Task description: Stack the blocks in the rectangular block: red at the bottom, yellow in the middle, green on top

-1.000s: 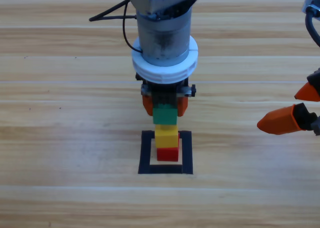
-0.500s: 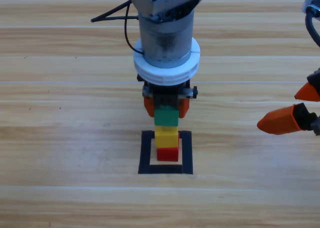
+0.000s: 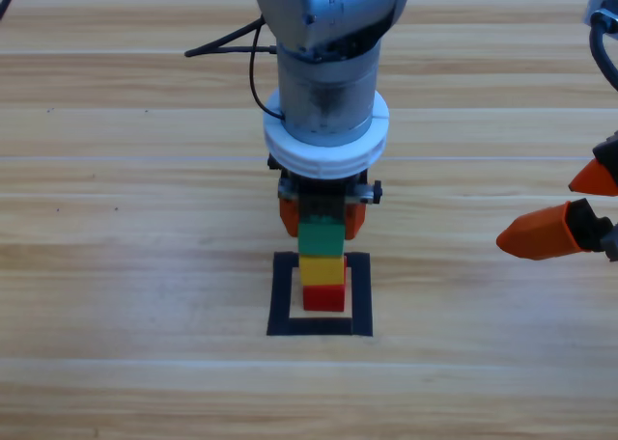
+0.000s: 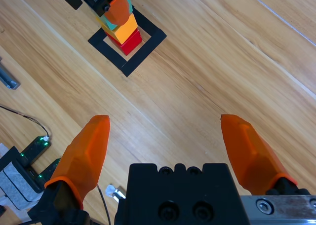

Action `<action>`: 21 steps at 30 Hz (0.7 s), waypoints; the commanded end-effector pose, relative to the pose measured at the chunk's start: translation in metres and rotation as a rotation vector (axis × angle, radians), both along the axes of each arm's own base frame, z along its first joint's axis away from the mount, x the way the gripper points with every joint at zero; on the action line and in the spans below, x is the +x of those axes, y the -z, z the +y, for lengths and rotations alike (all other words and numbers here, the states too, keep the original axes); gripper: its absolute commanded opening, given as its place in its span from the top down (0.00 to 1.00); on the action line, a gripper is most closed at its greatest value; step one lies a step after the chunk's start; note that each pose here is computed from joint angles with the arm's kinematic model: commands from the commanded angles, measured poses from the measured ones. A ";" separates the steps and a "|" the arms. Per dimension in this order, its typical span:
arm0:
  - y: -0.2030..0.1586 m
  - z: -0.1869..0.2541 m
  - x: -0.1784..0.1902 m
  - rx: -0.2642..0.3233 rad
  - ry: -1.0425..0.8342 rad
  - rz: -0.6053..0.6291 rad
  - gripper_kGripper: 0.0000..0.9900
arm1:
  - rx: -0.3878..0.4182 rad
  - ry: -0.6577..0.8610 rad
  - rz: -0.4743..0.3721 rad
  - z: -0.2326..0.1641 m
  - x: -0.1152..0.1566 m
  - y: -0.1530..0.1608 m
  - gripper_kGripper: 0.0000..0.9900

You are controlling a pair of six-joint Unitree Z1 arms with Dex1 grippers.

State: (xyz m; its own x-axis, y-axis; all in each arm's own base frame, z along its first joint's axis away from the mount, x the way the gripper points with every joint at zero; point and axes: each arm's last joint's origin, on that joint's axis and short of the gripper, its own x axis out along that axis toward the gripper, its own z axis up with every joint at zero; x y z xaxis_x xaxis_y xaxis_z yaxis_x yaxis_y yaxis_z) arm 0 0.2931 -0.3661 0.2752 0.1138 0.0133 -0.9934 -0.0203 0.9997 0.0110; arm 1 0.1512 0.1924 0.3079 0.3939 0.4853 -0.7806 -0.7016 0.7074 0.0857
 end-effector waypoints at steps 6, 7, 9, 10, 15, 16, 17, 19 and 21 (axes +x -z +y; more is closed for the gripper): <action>0.027 -0.013 -0.002 0.052 0.022 0.024 1.00 | -0.052 -0.041 0.053 0.011 -0.001 0.022 0.00; 0.027 -0.013 -0.002 0.052 0.022 0.024 1.00 | -0.054 -0.041 0.054 0.011 0.000 0.023 0.00; 0.028 -0.013 -0.001 0.054 0.022 0.026 1.00 | -0.055 -0.042 0.057 0.012 0.000 0.024 0.00; 0.028 -0.013 -0.001 0.054 0.022 0.026 1.00 | -0.054 -0.042 0.056 0.012 0.000 0.023 0.00; 0.030 -0.014 -0.001 0.059 0.022 0.027 1.00 | -0.051 -0.042 0.058 0.013 0.000 0.023 0.00; 0.030 -0.014 -0.001 0.059 0.022 0.027 1.00 | -0.050 -0.042 0.057 0.013 0.000 0.023 0.00; 0.031 -0.014 -0.001 0.060 0.022 0.028 1.00 | -0.050 -0.042 0.057 0.012 0.000 0.023 0.00; 0.031 -0.014 -0.001 0.060 0.022 0.028 1.00 | -0.045 -0.044 0.052 0.013 0.000 0.022 0.00; 0.030 -0.013 -0.001 0.060 0.021 0.026 1.00 | -0.046 -0.044 0.053 0.013 0.001 0.023 0.00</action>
State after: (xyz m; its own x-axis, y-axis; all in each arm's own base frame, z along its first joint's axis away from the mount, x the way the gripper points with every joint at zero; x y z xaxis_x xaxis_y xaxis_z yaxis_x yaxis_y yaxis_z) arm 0 0.2947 -0.3682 0.2680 0.1046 0.0250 -0.9942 -0.0201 0.9995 0.0231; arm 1 0.1559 0.1987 0.2985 0.3739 0.4641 -0.8030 -0.7007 0.7085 0.0832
